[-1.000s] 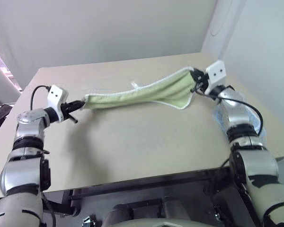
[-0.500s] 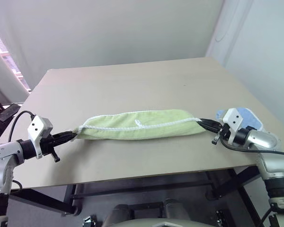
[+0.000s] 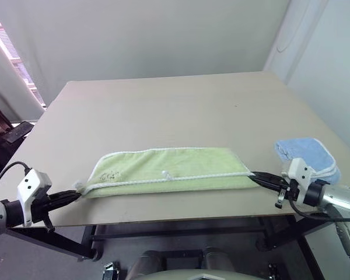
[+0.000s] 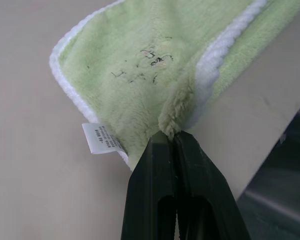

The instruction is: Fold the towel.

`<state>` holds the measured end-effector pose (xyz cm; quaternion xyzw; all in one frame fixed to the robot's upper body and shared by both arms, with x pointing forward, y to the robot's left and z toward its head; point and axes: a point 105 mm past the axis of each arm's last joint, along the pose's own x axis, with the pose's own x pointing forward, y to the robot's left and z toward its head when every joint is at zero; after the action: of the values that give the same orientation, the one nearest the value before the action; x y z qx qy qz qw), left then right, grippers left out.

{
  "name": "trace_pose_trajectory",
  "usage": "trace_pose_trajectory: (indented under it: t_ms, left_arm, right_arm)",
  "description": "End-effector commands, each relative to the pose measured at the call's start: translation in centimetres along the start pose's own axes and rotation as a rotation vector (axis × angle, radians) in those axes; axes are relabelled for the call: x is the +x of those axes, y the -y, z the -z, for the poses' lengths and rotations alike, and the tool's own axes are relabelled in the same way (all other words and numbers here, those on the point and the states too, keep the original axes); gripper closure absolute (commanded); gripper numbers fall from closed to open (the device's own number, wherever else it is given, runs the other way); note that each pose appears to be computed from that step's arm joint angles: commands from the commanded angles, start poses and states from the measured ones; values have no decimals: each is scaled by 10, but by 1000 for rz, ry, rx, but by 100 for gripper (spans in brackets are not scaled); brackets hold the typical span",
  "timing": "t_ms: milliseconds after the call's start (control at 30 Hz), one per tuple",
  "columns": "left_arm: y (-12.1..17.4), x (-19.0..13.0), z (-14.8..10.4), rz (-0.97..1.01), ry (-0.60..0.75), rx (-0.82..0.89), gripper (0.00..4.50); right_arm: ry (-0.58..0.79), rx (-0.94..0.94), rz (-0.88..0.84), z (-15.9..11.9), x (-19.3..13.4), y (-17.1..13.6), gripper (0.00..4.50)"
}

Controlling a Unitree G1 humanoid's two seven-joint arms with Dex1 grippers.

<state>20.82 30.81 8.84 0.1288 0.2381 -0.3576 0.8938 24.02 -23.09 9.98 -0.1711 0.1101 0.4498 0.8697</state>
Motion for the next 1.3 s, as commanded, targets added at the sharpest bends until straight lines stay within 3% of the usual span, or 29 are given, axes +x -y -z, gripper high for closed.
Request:
trace_pose_trajectory:
  t_ms: [33, 200, 400, 800, 1033, 1300]
  left_arm:
    - [-13, -11, -9, -64, 4, 36, 448]
    - [-14, -10, -8, -71, -6, 39, 448]
    - [-25, -6, -15, -93, 36, 23, 448]
    - [-63, 42, -28, -106, 95, -14, 448]
    - [-75, 79, -32, -93, 108, -45, 448]
    - [-77, 99, -34, -82, 105, -59, 448]
  right_arm:
    - [18, -27, -15, -18, -12, 3, 450]
    - [-43, 39, -140, -9, -12, -10, 450]
    - [-18, 71, -16, -8, 10, 17, 450]
    - [1, 91, 166, 0, 57, 66, 450]
    - [-16, 111, 161, 7, 76, 71, 450]
    - [-12, 142, 168, 9, 91, 73, 450]
